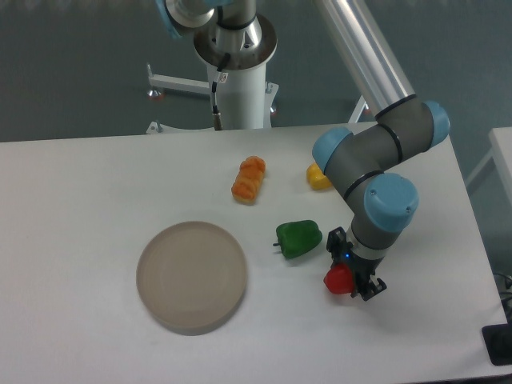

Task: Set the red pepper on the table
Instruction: 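Lower the red pepper onto the table beside the green pepper, then open the gripper, release the red pepper, and lift away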

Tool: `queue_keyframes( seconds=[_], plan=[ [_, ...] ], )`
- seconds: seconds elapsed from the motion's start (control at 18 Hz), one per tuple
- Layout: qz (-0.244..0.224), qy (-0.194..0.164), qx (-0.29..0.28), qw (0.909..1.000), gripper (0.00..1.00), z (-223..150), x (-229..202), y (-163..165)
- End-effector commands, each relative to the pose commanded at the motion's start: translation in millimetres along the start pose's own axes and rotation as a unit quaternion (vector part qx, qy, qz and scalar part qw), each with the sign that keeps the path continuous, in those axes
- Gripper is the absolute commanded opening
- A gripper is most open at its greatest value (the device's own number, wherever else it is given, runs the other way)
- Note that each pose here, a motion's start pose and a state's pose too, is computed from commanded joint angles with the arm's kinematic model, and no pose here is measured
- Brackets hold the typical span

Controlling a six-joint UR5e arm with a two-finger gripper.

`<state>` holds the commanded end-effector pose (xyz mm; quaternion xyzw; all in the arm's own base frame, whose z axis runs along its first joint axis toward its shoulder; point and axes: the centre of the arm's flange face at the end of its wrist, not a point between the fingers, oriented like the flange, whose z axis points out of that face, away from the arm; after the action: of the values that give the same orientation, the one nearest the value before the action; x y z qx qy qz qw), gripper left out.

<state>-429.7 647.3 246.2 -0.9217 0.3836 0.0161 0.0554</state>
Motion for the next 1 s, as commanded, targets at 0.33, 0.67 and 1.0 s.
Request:
queue_keyframes(
  seconds=[0.33,0.67,1.0],
  plan=[
    [-0.001,-0.007,-0.003,1.0,1.0,-11,1,-8],
    [-0.012,0.013,-0.026,0.9995,1.0,-28,29,-9],
    [-0.027,0.026,-0.031,0.9988,1.0,-94,47,-4]
  ],
)
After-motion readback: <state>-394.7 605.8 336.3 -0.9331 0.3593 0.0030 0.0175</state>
